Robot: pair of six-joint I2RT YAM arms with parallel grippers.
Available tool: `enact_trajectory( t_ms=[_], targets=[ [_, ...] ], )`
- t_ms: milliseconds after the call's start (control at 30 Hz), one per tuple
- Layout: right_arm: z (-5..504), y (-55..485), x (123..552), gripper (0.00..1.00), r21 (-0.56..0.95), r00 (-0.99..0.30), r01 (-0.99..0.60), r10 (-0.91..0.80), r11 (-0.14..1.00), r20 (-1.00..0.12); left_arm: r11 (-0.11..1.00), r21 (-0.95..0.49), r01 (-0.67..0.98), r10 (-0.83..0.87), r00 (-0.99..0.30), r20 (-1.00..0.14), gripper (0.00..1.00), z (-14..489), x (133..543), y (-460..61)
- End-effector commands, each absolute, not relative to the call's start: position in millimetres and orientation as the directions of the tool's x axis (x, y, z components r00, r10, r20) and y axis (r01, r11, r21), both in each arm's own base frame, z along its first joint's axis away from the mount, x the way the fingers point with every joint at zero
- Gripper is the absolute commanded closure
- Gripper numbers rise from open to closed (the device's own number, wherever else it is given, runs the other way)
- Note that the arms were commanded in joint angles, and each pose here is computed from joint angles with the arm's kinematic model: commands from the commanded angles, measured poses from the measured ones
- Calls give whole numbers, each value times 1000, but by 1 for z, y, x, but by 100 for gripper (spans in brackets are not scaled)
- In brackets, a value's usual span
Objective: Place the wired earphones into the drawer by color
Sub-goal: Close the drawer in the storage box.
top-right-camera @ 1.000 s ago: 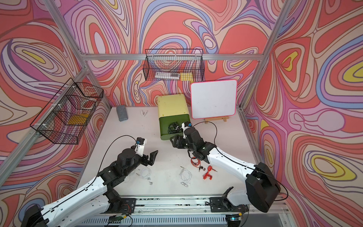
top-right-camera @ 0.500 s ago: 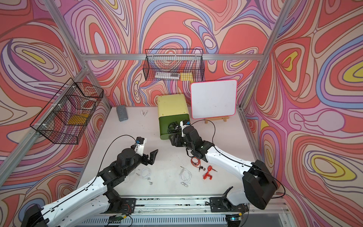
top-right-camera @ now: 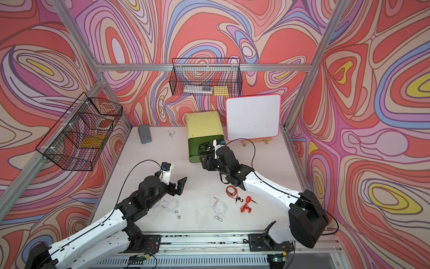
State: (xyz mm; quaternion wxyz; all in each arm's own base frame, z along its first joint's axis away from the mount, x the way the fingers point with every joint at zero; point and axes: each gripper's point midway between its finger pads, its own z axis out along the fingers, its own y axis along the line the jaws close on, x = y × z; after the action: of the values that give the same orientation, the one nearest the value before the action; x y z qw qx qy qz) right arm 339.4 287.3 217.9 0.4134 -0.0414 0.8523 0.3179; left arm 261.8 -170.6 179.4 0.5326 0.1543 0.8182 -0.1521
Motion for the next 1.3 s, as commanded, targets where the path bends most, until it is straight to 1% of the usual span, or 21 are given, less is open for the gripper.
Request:
enact_trajectory(
  t_ms=[0,500,1267],
  targets=[
    [233,285,348,32,475,-611,-337,195,813,-767,912,-74,404,82,-356,-931,1,188,265,-167],
    [240,291,366,32,422,-584,-348,159,837,-796,912,-68,404,88,-357,-930,1,187,265,-167],
    [241,296,406,32,407,-568,-356,152,841,-809,913,-67,403,88,-355,-931,1,186,265,-167]
  ],
)
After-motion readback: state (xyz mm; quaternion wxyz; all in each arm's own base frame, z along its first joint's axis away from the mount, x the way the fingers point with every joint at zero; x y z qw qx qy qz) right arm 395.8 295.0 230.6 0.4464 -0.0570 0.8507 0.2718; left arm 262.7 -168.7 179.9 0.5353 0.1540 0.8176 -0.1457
